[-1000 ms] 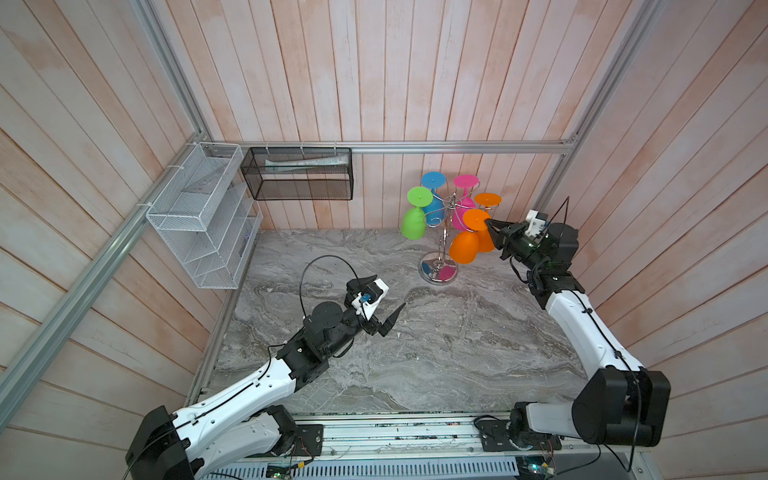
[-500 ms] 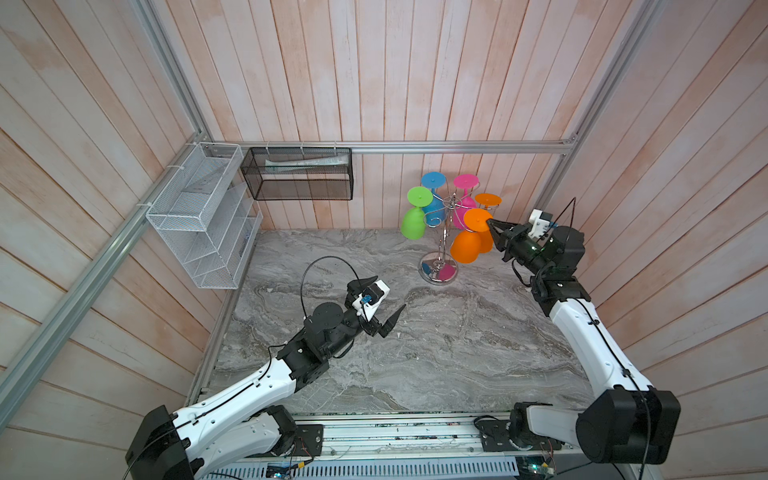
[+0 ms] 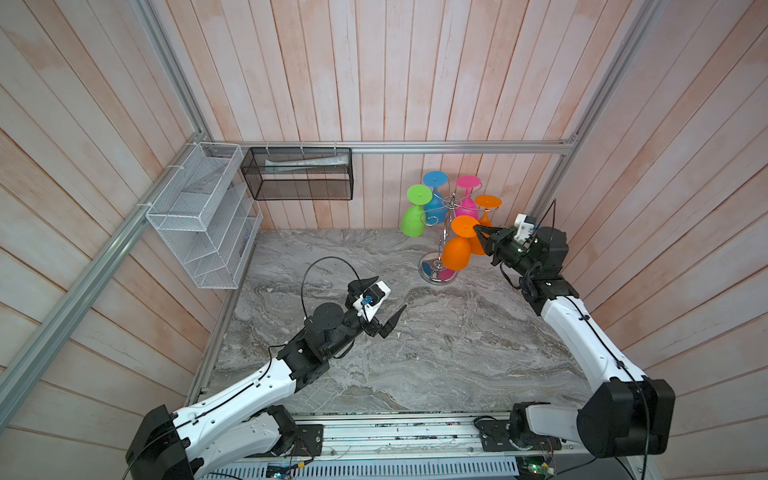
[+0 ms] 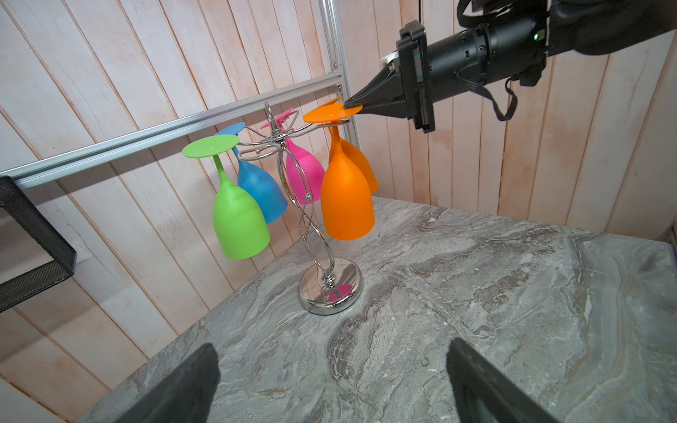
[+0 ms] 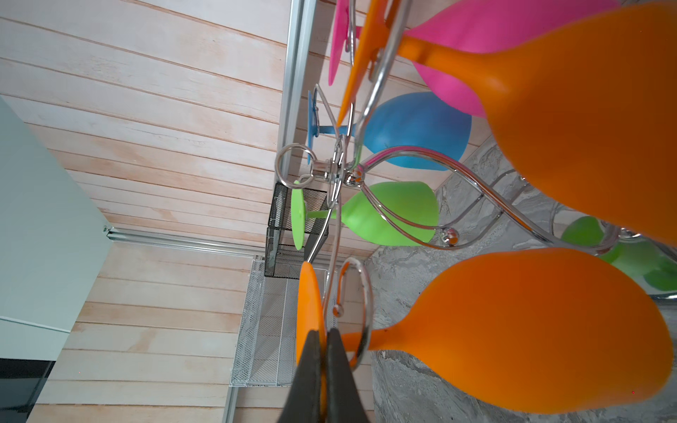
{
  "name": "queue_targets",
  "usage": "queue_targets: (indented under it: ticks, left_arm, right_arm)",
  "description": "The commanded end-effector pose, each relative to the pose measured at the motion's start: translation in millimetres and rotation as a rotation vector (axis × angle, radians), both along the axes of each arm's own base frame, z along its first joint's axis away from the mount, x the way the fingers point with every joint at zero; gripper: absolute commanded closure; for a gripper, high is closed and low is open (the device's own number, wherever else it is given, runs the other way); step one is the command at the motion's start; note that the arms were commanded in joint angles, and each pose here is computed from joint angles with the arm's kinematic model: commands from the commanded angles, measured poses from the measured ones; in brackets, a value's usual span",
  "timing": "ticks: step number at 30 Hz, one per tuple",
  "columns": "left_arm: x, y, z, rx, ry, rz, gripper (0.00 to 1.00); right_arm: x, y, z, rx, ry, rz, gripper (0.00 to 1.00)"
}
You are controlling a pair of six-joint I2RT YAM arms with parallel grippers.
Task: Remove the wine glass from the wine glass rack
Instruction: 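Close the right gripper on the orange glass's foot at the rack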
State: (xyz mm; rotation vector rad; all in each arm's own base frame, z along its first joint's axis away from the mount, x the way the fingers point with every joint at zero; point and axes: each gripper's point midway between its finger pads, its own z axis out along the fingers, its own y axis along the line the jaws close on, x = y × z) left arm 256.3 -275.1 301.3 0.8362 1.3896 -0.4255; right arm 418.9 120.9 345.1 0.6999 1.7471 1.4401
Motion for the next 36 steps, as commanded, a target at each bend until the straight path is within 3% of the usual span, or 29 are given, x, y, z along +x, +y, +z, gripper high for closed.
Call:
queue_targets:
  ticks: [1, 36]
  left_arm:
    - [-0.9, -2.1, -7.0, 0.019, -0.002, -0.006, 0.01]
    - [-4.3, -7.6, -13.2, 0.041, 0.002, -0.021, 0.01]
  right_arm:
    - [9.3, -0.1, 19.3, -0.004, -0.053, -0.02, 1.0]
    - [38.1, -35.0, 40.9, -0.005, -0.076, -0.253, 1.0]
